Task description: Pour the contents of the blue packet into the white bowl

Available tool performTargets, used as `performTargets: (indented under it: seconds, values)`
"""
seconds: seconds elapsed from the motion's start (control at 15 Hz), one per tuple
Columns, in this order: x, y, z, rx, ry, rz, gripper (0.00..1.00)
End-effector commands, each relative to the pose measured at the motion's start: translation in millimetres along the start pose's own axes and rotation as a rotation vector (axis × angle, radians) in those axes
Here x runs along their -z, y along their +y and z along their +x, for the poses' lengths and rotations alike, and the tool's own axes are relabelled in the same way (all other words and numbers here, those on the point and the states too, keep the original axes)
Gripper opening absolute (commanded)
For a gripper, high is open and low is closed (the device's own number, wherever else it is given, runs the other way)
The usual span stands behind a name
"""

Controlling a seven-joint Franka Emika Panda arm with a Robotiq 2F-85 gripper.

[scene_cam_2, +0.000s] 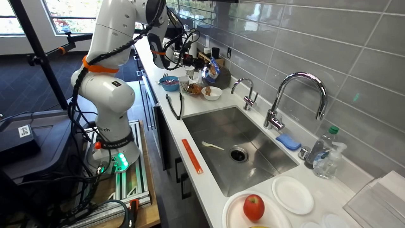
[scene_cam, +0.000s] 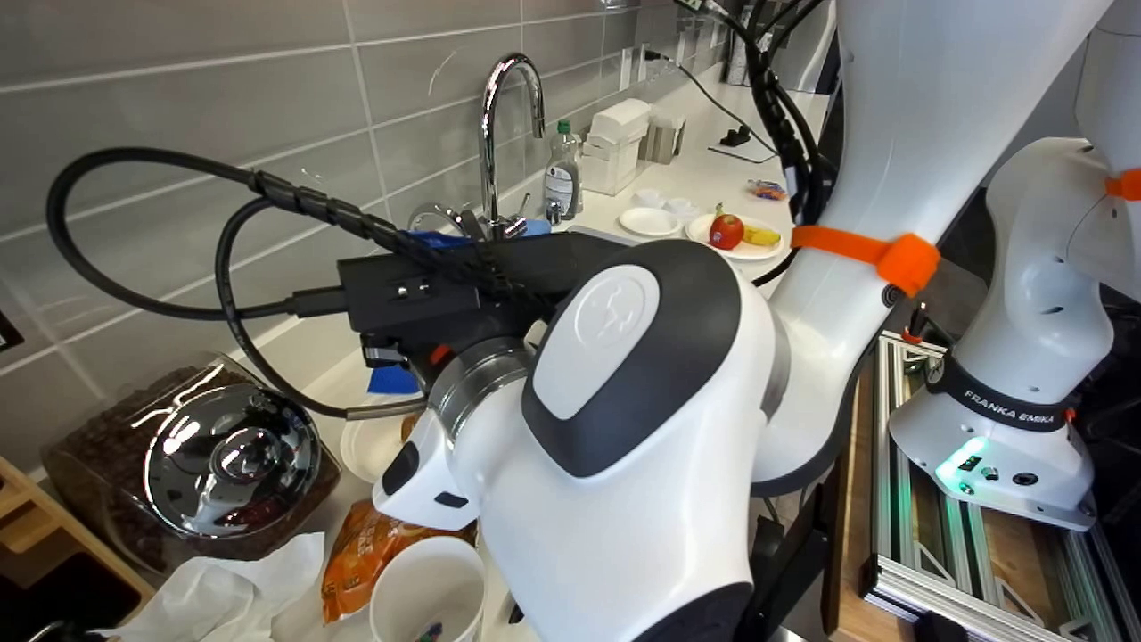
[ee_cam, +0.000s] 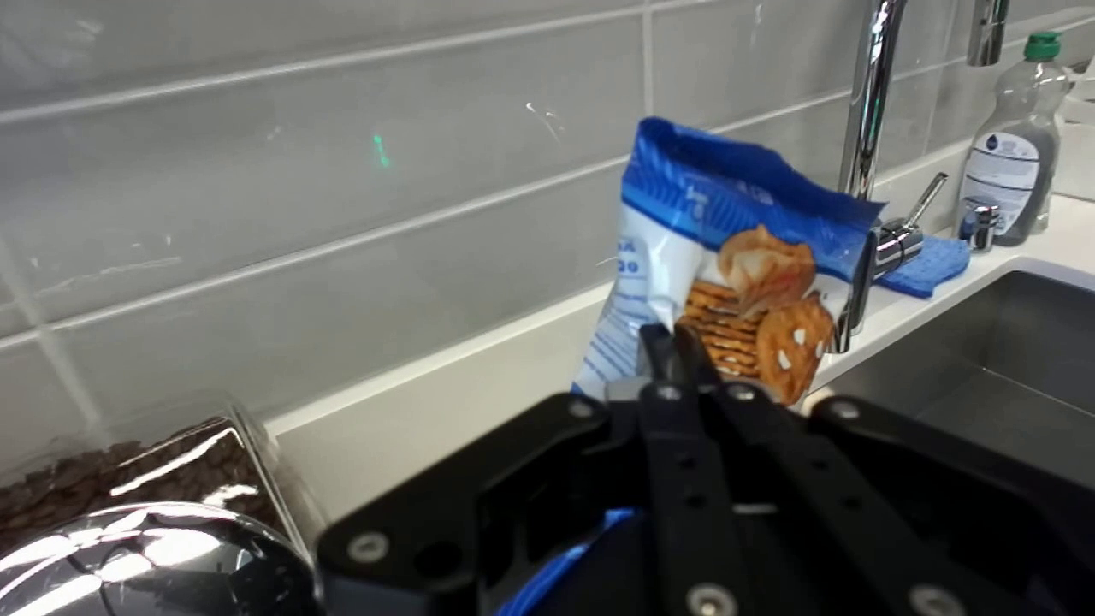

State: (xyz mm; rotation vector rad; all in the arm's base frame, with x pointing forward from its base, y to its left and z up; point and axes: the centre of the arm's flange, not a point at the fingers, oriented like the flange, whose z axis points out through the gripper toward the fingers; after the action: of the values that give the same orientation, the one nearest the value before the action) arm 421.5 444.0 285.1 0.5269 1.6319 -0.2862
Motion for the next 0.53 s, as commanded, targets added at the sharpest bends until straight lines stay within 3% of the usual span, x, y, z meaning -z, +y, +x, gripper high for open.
performTargets:
  seconds: [0.0,0.47]
  values:
    - [0.0,-3.4,-0.3,0.013,-0.011,0.008,0.0]
    - [-0.2,-3.9,-4.1,-0.013,0.031,-0.006,0.0]
